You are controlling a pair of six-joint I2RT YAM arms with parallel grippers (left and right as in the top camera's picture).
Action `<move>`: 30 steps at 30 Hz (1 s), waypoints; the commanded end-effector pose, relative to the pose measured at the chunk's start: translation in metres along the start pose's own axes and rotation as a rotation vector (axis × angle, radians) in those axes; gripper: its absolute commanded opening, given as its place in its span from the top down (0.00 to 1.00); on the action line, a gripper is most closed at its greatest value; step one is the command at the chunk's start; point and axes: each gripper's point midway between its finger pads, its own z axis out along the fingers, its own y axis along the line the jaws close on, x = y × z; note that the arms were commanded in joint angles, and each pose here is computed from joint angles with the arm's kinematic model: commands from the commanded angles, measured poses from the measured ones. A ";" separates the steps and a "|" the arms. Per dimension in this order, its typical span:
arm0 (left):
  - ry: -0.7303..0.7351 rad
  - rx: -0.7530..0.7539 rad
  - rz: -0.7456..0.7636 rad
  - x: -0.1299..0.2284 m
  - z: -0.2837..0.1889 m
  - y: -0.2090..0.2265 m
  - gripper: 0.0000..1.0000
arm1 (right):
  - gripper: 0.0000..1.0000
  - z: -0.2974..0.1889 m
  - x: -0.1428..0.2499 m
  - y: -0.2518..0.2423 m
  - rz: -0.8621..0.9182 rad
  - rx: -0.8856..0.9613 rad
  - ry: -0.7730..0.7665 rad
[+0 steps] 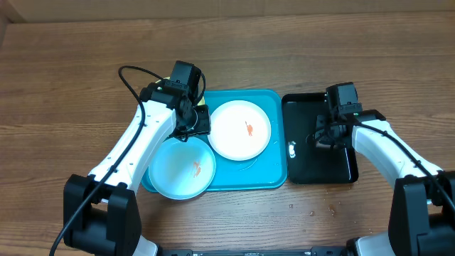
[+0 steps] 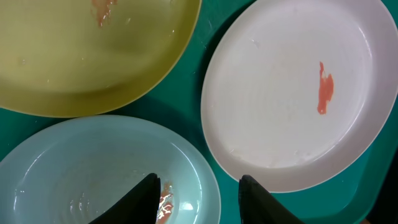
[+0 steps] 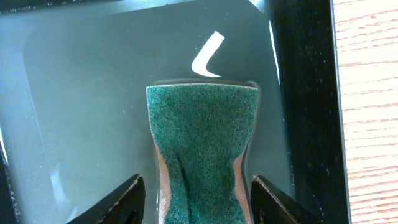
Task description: Clean dirty plates on tray and stack at the side
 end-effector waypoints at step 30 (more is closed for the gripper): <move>-0.041 -0.042 0.001 -0.001 0.024 0.010 0.61 | 0.96 0.014 0.007 0.007 -0.002 -0.033 0.053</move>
